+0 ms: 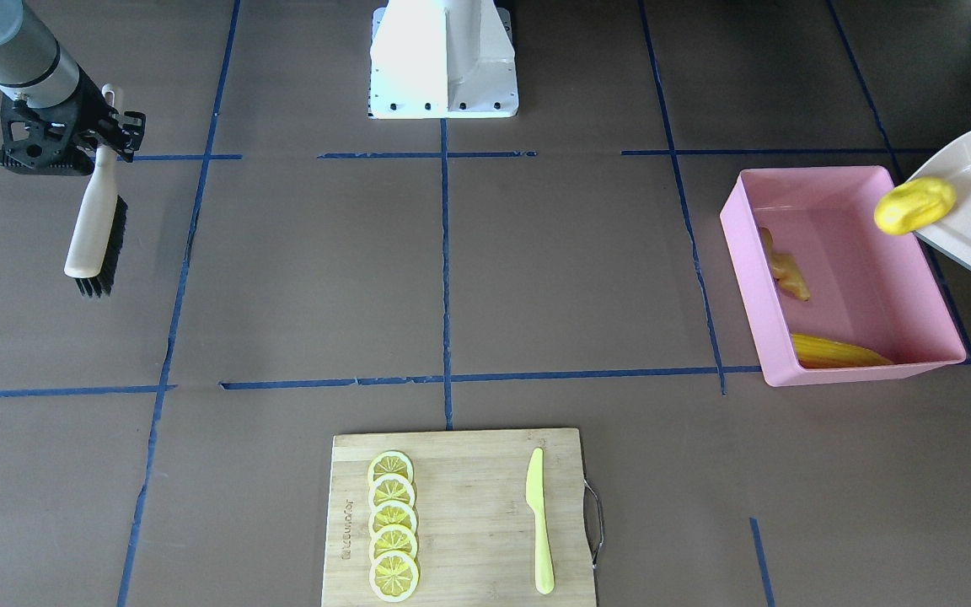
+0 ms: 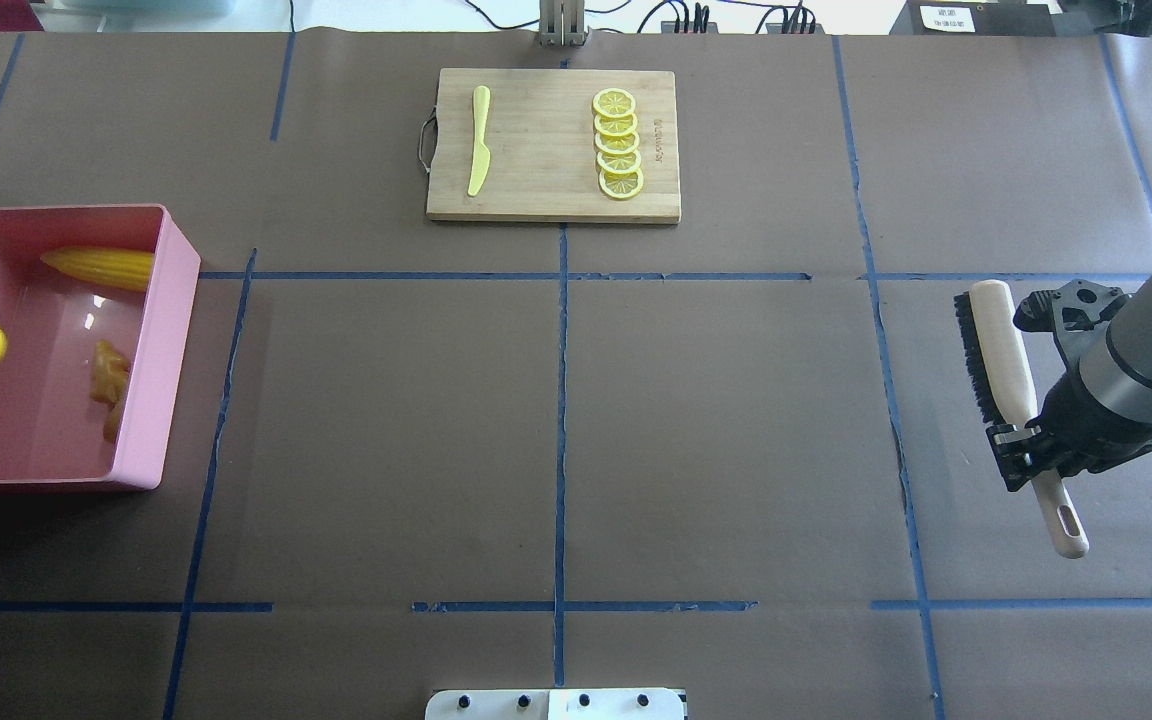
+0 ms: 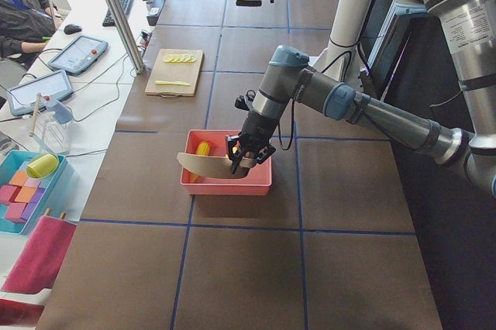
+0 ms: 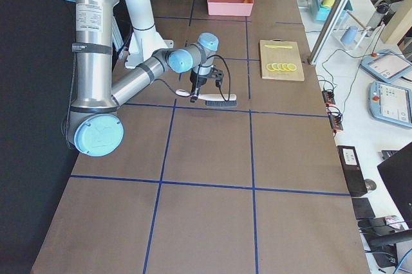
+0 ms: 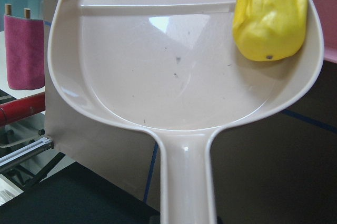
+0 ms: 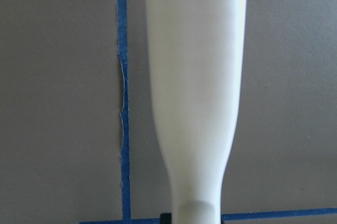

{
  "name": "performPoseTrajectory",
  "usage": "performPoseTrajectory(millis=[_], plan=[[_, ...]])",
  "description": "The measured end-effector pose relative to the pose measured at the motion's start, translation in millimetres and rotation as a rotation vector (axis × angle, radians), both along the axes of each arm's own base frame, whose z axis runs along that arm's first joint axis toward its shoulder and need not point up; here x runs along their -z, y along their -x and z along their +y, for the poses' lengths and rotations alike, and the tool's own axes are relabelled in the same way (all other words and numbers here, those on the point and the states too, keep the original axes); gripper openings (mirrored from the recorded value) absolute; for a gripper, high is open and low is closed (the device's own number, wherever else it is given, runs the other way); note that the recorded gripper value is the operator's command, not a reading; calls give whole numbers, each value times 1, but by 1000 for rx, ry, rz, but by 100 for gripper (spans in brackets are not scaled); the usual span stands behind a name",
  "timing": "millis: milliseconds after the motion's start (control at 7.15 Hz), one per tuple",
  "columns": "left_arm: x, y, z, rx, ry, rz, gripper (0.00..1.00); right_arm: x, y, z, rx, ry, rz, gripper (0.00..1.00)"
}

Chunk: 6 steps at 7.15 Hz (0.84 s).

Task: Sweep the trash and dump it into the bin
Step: 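Lower the brush with the right gripper while the left gripper shakes the dustpan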

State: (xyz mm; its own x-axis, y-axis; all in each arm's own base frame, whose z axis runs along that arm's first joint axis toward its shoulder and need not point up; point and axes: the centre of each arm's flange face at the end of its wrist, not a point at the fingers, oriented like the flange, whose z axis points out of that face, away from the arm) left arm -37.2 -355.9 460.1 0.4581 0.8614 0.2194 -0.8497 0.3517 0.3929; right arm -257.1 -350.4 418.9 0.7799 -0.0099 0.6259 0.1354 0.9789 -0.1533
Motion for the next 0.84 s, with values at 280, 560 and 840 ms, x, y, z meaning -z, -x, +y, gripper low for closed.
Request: performPoseTrajectory(millis=[280, 560, 840], plan=[[2, -5, -2, -13, 2, -21, 0, -24, -8, 8, -6, -12, -14, 0], [6, -10, -7, -23, 4, -23, 0, -53, -14, 14, -20, -17, -28, 0], [13, -16, -13, -36, 4, -16, 0, -83, -14, 13, -35, -36, -65, 0]])
